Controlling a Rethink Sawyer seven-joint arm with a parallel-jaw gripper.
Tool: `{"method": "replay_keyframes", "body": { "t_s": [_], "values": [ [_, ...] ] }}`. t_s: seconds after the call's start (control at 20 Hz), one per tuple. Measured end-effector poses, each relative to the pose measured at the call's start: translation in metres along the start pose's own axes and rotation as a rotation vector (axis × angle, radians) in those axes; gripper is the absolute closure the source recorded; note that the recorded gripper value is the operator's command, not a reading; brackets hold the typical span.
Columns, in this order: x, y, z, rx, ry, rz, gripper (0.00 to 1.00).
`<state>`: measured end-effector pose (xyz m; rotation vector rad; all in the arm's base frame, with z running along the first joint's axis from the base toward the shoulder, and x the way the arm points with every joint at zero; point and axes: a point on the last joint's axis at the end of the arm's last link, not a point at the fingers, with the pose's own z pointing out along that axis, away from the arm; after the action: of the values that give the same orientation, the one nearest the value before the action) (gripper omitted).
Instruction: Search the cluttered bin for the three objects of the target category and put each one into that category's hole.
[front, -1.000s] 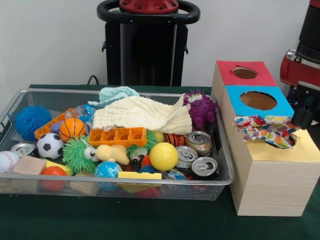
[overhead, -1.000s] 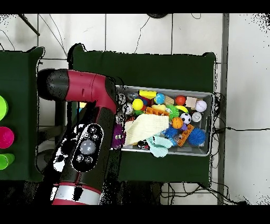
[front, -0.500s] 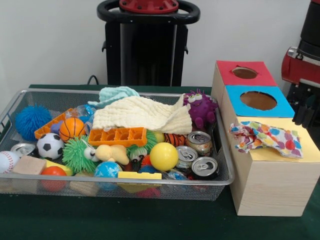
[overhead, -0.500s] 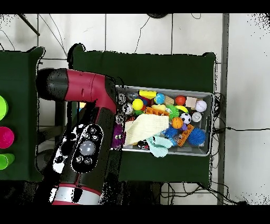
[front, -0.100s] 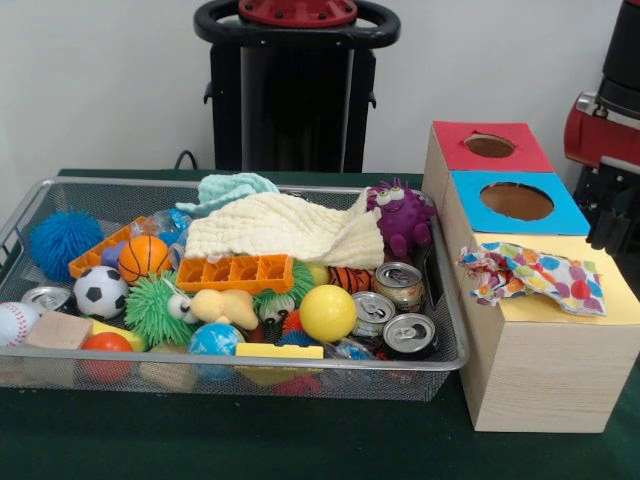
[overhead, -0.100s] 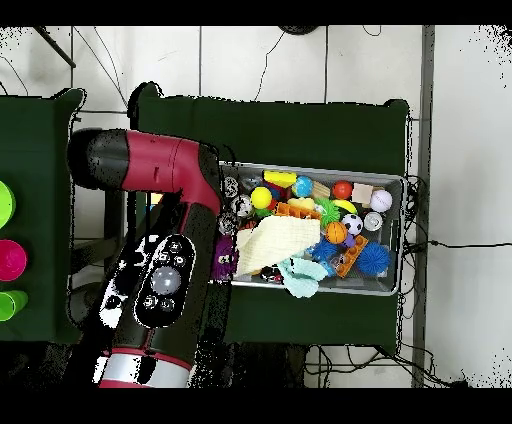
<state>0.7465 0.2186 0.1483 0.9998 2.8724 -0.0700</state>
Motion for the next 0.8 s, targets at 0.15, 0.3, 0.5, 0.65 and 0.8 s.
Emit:
{"method": "replay_keyframes", "body": {
  "t_s": [0.15,0.3,0.5,0.65,0.8],
  "values": [
    [-0.003,-0.002,-0.004,0.006,0.005,0.004,1.00],
    [-0.011,-0.009,-0.012,0.011,0.019,0.019,1.00],
    [-0.020,-0.014,-0.025,0.001,0.015,0.033,1.00],
    [-0.022,-0.014,-0.033,-0.007,0.009,0.037,1.00],
    [-0.022,-0.015,-0.037,-0.009,0.009,0.039,1.00]
  ]
}}
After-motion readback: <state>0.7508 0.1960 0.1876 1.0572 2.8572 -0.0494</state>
